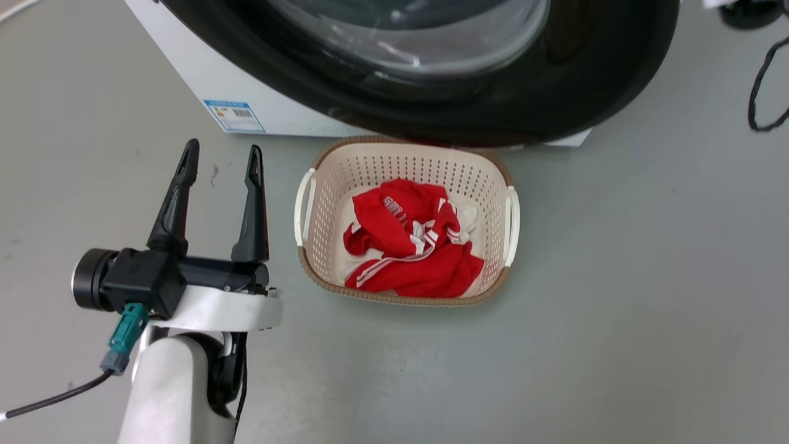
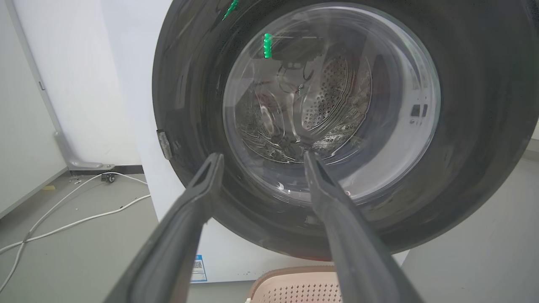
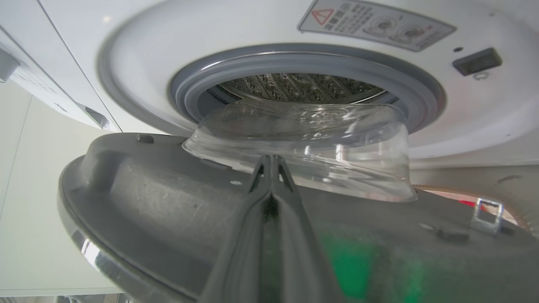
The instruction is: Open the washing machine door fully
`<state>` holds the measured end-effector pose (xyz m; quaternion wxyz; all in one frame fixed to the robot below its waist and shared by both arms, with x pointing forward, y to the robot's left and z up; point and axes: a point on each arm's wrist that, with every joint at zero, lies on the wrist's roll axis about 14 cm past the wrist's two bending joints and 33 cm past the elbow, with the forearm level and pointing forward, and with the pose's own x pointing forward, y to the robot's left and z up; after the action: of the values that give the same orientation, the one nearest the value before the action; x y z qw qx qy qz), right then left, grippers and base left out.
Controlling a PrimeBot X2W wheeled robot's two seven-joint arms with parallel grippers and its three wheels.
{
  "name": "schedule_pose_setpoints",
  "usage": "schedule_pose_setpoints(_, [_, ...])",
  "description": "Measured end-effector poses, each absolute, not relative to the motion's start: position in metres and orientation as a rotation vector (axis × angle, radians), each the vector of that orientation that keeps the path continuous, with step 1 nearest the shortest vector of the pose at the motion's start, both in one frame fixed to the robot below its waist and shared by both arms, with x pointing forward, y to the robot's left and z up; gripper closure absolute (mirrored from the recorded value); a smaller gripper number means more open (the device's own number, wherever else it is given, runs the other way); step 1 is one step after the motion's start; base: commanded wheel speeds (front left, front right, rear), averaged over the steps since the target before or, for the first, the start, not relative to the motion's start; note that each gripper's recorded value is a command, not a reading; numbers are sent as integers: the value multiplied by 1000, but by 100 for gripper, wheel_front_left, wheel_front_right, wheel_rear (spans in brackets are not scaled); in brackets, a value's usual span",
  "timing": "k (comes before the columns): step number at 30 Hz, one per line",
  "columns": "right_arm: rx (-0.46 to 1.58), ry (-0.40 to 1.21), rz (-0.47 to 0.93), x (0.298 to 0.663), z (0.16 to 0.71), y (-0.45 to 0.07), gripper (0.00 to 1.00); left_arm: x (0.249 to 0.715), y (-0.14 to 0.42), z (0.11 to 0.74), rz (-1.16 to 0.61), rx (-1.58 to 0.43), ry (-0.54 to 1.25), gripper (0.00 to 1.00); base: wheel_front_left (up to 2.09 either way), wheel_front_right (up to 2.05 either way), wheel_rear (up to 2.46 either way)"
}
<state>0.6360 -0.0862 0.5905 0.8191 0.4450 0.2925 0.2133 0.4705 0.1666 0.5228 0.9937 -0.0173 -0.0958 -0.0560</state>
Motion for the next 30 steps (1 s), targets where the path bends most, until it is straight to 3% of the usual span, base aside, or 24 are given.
schedule_pose_setpoints(17, [973, 832, 725, 522, 589, -27, 100, 410, 167, 549, -102, -31, -220, 0, 0, 0, 0])
schedule_pose_setpoints(30, [919, 924, 962, 457, 596, 29, 100, 387, 160, 555, -114, -46, -231, 0, 0, 0, 0])
